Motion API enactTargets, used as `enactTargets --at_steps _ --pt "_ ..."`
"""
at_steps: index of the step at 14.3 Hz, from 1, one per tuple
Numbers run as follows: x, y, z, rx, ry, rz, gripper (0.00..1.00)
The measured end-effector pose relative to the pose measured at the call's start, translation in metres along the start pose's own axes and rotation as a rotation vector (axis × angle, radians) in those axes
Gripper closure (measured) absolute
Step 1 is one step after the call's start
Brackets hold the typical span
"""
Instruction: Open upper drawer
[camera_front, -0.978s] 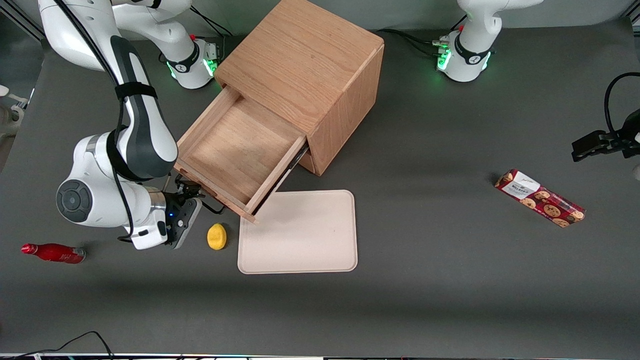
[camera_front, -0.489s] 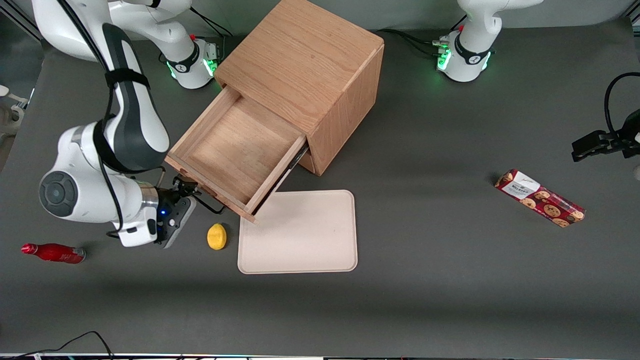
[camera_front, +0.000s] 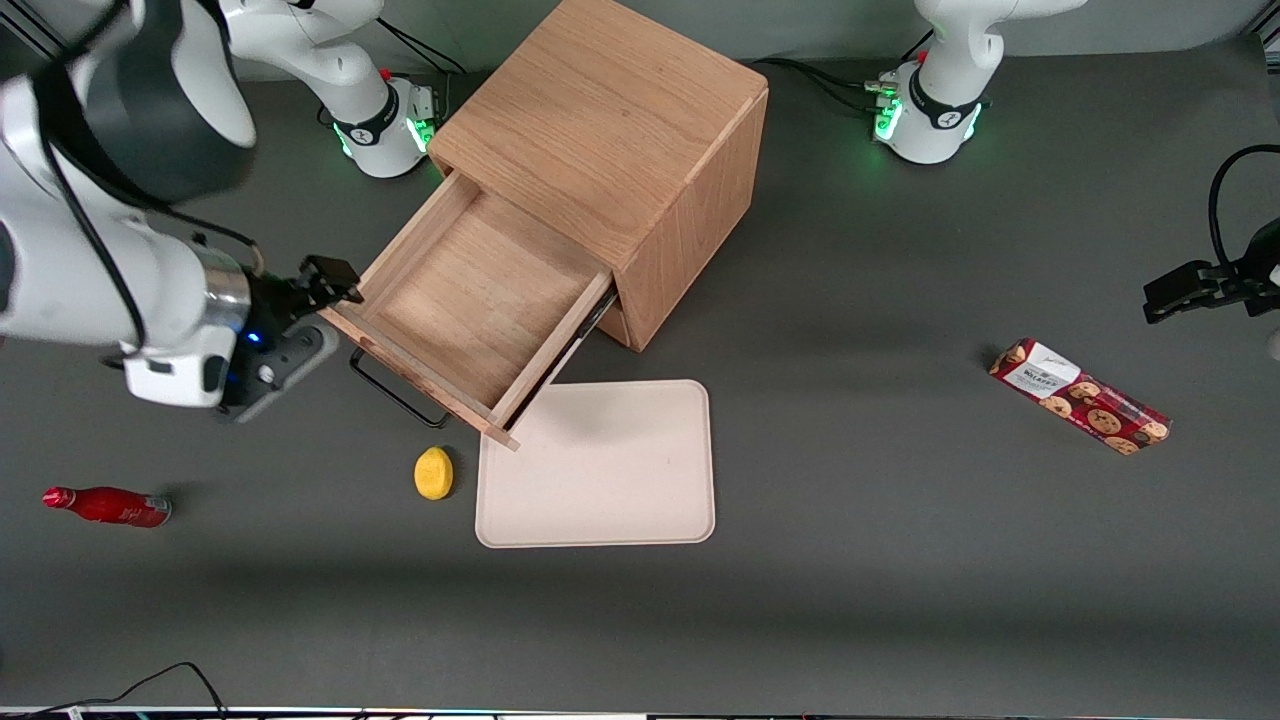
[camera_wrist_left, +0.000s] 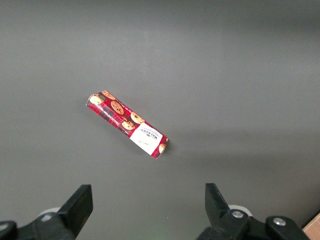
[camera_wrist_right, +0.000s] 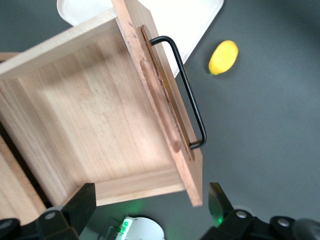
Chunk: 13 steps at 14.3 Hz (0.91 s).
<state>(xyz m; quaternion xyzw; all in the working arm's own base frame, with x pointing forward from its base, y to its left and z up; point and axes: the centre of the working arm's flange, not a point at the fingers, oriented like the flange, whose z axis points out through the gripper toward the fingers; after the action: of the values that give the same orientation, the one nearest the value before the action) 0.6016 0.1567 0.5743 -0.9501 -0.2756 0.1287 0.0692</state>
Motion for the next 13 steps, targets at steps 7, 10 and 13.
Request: enactTargets --at_steps 7,10,13 --pt "-0.055 0.047 0.008 -0.101 0.103 0.37 0.0" --pt "-0.107 0.118 0.024 -0.092 0.119 0.507 0.0" --pt "-0.143 0.145 0.031 -0.072 0.133 0.577 0.0"
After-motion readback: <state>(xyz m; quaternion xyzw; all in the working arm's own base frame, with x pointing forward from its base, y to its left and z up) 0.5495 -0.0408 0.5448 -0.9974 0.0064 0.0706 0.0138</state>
